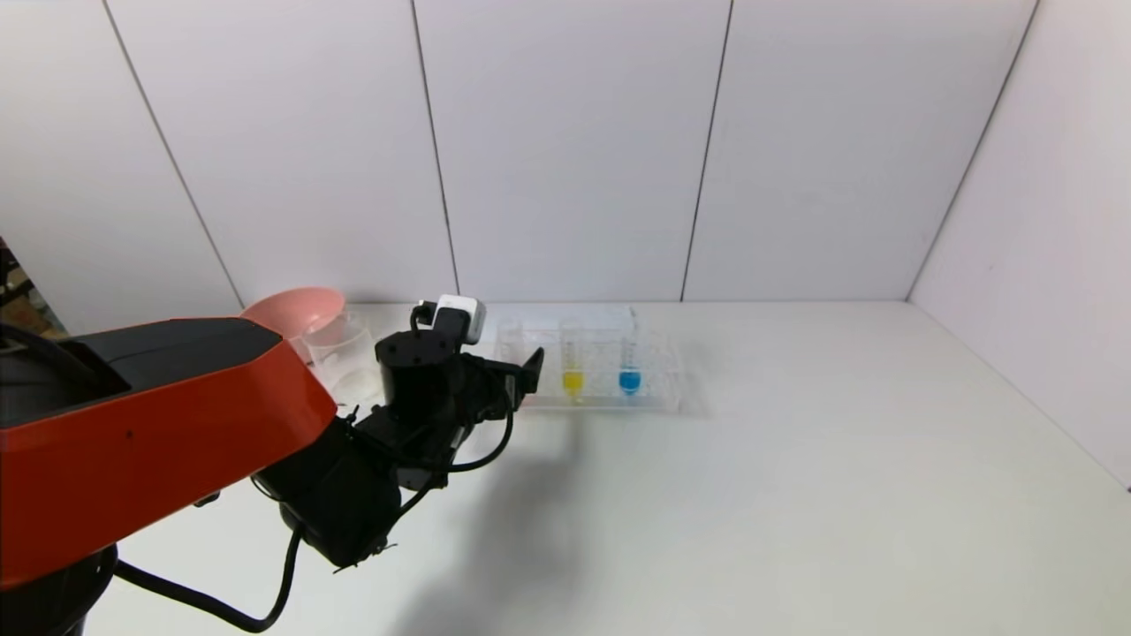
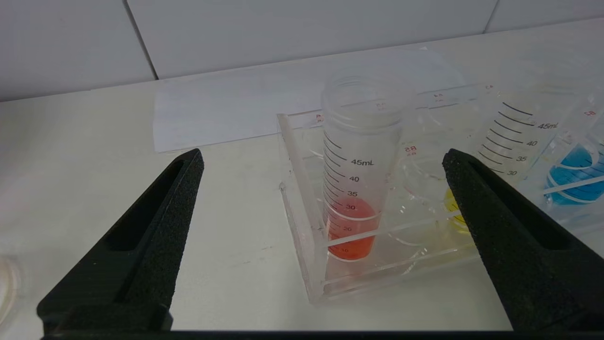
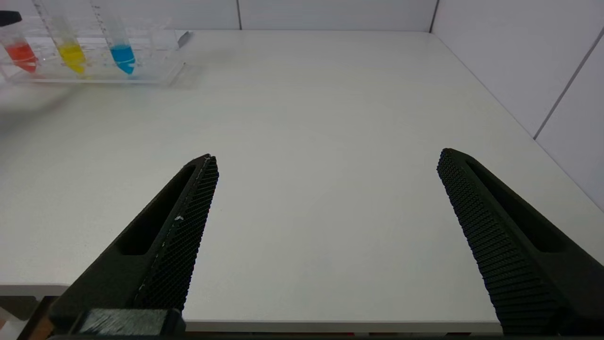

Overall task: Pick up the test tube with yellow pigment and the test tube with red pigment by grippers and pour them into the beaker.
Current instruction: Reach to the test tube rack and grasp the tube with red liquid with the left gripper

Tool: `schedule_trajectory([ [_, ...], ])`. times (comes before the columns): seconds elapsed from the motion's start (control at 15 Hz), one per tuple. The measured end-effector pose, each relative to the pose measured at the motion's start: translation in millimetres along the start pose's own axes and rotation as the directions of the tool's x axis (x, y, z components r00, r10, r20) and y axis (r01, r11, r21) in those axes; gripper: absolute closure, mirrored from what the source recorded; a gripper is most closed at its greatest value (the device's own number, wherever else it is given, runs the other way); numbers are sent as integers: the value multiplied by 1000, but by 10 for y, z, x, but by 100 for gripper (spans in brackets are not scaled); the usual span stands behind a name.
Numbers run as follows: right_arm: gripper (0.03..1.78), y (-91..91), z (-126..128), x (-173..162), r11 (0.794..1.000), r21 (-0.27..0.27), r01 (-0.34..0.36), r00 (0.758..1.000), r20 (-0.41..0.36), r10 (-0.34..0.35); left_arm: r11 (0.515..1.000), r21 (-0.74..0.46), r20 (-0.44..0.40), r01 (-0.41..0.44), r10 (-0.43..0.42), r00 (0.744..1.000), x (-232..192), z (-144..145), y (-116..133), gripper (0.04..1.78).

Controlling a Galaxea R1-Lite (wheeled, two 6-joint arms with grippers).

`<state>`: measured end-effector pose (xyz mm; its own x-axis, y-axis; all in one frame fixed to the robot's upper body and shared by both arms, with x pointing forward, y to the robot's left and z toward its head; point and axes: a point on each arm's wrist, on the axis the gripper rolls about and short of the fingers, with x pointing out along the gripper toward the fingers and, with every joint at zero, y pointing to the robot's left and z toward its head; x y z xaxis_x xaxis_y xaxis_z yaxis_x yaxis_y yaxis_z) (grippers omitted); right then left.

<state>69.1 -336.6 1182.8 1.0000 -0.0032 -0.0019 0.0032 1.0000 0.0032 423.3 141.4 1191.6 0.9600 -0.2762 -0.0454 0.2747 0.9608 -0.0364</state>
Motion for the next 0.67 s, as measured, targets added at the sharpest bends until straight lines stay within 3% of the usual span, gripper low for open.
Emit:
schedule_trajectory([
  [0.67, 11, 0, 0, 0, 1000, 0, 0, 1000, 0, 0, 1000, -13, 44, -4, 4, 999, 104, -33, -45, 5],
])
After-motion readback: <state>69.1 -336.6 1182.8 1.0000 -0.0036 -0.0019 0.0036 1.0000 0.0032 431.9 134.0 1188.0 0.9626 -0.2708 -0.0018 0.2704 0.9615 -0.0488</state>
